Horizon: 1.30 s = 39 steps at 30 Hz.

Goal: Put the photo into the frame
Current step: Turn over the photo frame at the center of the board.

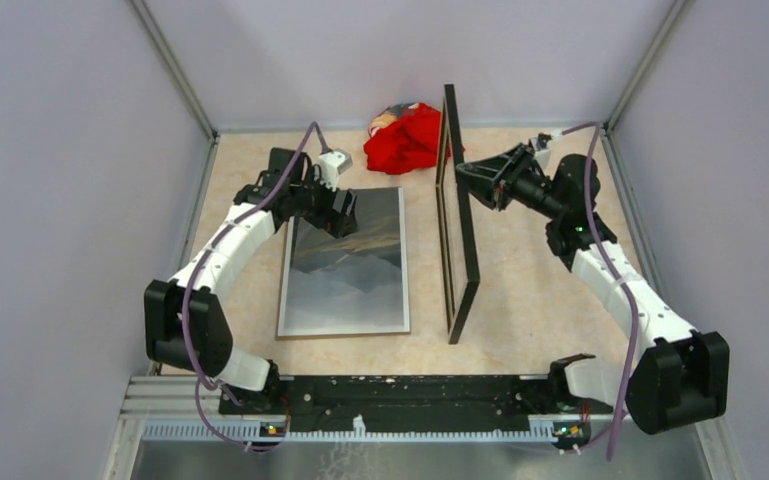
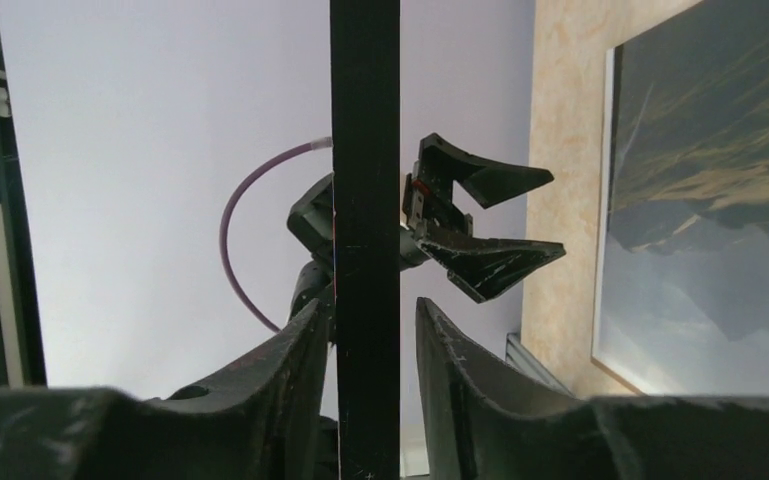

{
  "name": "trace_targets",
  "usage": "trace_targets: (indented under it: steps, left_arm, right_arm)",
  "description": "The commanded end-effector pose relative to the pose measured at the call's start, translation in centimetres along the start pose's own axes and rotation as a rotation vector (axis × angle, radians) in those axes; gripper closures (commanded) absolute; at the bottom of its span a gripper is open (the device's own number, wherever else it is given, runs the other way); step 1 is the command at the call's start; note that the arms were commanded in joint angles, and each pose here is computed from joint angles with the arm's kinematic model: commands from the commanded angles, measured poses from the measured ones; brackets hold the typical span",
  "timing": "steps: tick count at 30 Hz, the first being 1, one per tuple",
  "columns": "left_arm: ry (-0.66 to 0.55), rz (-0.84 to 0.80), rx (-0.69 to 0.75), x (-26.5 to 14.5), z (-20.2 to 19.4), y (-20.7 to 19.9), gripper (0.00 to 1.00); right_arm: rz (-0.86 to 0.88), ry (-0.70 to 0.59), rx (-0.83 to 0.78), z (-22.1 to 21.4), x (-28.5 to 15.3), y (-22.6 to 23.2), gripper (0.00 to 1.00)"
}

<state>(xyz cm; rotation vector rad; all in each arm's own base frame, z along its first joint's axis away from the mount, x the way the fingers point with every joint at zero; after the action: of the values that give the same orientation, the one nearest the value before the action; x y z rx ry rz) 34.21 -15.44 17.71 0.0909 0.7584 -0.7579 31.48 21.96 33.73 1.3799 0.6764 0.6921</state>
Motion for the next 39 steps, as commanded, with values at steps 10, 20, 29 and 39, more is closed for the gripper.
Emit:
trace_targets:
  steps: [10,20,29,39]
  left_arm:
    - [-0.048,0.008,0.053,1.5,3.4,-1.3,0.01]
    - [-0.009,0.002,0.045,2.7,1.8,-1.4,0.01]
    - [-0.009,0.006,0.063,2.6,1.7,-1.3,0.01]
    - [-0.002,-0.010,0.055,2.7,1.4,-1.5,0.01]
  right_arm:
    - [-0.109,-0.020,-0.068,2.6,-5.3,-0.5,0.44]
    - [-0.499,-0.080,-0.390,5.4,-8.8,-2.3,0.40]
    - [-0.638,-0.055,-0.412,5.4,-10.1,-6.4,0.41]
    - [-0.738,-0.143,-0.544,7.3,-12.0,-3.7,0.45]
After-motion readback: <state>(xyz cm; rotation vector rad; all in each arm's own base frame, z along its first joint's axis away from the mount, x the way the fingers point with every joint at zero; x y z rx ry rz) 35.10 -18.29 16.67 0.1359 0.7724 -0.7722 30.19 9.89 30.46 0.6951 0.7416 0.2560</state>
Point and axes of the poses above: each gripper's point midway between its finger pads, its own x axis out along the fingers, its own y axis along the line the jaws close on, z = x × y, the point moved 1 cm from there along -x, back along the fingers
